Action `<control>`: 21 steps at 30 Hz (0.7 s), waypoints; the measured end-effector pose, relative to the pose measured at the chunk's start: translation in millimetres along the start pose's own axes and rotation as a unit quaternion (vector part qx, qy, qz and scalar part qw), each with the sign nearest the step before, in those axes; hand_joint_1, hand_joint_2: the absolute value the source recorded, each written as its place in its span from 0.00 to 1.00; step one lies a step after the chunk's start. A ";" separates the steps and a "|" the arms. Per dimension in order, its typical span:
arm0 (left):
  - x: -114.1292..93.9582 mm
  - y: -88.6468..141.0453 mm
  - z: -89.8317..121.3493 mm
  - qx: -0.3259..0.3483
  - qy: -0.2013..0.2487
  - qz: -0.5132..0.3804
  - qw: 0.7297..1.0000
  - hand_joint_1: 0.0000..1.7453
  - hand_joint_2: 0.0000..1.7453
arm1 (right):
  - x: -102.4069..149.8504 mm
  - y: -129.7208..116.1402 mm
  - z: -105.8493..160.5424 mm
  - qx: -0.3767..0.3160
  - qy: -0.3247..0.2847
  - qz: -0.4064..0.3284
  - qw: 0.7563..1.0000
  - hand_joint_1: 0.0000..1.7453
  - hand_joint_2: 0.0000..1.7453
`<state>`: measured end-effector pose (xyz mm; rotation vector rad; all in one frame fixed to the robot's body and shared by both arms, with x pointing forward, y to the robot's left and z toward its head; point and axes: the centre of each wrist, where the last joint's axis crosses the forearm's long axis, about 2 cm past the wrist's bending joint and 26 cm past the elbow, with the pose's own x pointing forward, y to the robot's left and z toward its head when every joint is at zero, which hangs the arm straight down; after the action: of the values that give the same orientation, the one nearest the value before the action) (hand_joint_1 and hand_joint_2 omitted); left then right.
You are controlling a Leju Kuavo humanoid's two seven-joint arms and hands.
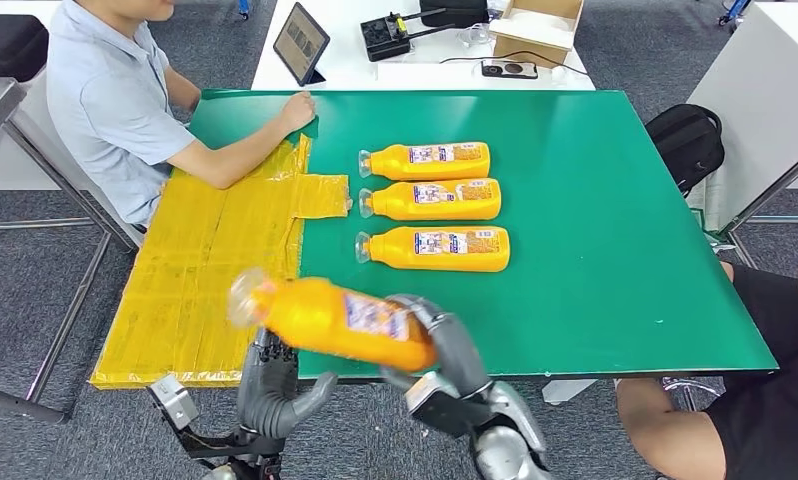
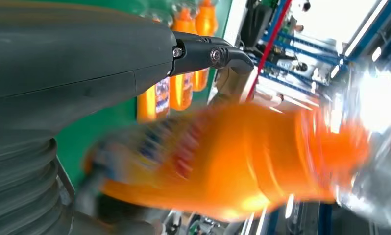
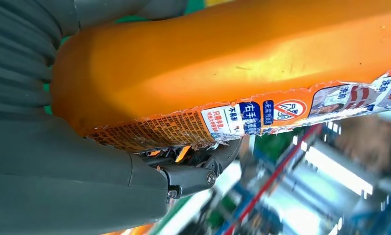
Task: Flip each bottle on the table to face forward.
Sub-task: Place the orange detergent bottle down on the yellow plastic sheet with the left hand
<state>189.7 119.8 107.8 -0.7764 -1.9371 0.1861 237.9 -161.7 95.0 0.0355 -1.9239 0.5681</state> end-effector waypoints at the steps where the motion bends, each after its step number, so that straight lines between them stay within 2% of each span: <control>1: -0.1 -1.3 -1.0 -0.005 0.000 0.001 1.000 0.00 1.00 | 0.1 5.9 -0.6 0.008 0.000 -0.002 1.000 1.00 1.00; 8: -0.3 -3.1 -2.6 -0.012 -0.001 0.004 1.000 0.00 1.00 | 0.2 14.2 -2.1 0.017 0.000 -0.003 1.000 1.00 1.00; 13: 0.7 -4.0 -13.0 -0.028 0.013 0.016 0.999 0.00 1.00 | 2.5 46.2 -17.1 0.045 -0.012 -0.007 0.999 0.98 1.00; 17: -0.4 -1.1 -12.6 -0.039 0.034 0.045 0.998 0.00 1.00 | 1.5 55.6 -18.5 0.057 -0.018 0.001 0.998 0.95 1.00; 18: -0.7 -0.7 -12.1 -0.040 0.036 0.046 0.997 0.06 1.00 | 1.2 56.3 -18.0 0.059 -0.017 0.001 0.998 0.95 1.00; 21: -1.5 0.5 -10.7 -0.041 0.041 0.047 0.997 0.80 1.00 | 0.3 57.8 -17.0 0.061 -0.013 0.003 0.998 0.97 1.00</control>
<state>199.5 117.2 111.7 -0.9167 -1.8417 0.1301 236.2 -103.7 79.2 0.1167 -1.9124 0.6918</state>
